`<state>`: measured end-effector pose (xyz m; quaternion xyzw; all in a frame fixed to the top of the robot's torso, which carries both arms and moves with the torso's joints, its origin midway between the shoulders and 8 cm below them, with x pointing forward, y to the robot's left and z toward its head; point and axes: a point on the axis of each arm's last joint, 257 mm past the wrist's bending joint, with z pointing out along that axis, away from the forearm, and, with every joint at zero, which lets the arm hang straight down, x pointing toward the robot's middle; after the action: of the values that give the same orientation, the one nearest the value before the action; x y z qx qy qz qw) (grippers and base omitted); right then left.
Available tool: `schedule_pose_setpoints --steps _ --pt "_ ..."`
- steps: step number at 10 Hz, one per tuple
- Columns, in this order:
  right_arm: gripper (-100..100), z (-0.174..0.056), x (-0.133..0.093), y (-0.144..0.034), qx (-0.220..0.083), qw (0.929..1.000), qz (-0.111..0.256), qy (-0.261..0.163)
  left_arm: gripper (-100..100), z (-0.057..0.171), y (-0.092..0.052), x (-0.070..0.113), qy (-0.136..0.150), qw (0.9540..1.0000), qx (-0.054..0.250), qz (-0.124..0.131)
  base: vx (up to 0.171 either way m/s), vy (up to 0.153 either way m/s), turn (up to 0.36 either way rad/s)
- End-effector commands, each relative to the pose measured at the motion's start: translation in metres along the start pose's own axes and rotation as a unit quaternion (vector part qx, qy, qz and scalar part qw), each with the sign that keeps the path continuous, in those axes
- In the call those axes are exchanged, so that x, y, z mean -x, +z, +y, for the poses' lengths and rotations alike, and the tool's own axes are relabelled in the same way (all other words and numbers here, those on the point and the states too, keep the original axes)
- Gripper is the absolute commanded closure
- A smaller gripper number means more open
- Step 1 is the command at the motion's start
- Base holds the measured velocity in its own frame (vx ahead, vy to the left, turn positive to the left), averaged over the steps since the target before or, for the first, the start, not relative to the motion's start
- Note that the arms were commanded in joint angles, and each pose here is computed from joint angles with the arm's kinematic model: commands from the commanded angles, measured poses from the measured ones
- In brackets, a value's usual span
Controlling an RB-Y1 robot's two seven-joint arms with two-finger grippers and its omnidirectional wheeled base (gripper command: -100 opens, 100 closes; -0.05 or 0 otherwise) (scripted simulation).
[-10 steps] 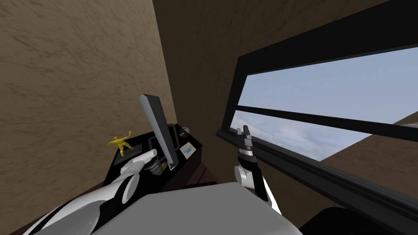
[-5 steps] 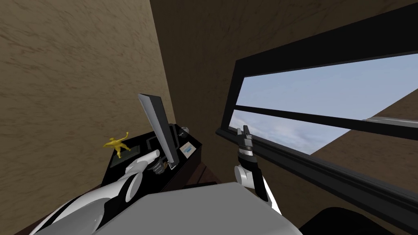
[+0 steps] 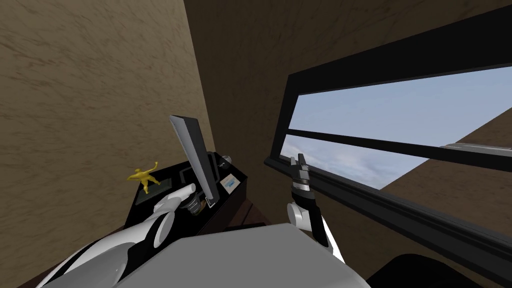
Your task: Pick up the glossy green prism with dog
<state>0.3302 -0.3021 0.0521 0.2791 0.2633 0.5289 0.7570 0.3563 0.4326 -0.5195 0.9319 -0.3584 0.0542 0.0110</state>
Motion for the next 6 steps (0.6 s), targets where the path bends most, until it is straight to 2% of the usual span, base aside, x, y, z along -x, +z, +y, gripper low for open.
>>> schedule_pose_setpoints --steps 1,6 --pt "0 0.000 0.000 0.000 0.000 1.0000 0.000 0.000 100 0.004 0.002 -0.002 -0.001 1.0000 0.000 0.000 0.004 0.007 0.057" --pt "0 0.000 0.000 0.000 0.000 1.0000 0.000 0.000 100 -0.016 -0.019 0.018 0.015 0.9999 0.001 -0.004 0.033 -0.037 0.112"
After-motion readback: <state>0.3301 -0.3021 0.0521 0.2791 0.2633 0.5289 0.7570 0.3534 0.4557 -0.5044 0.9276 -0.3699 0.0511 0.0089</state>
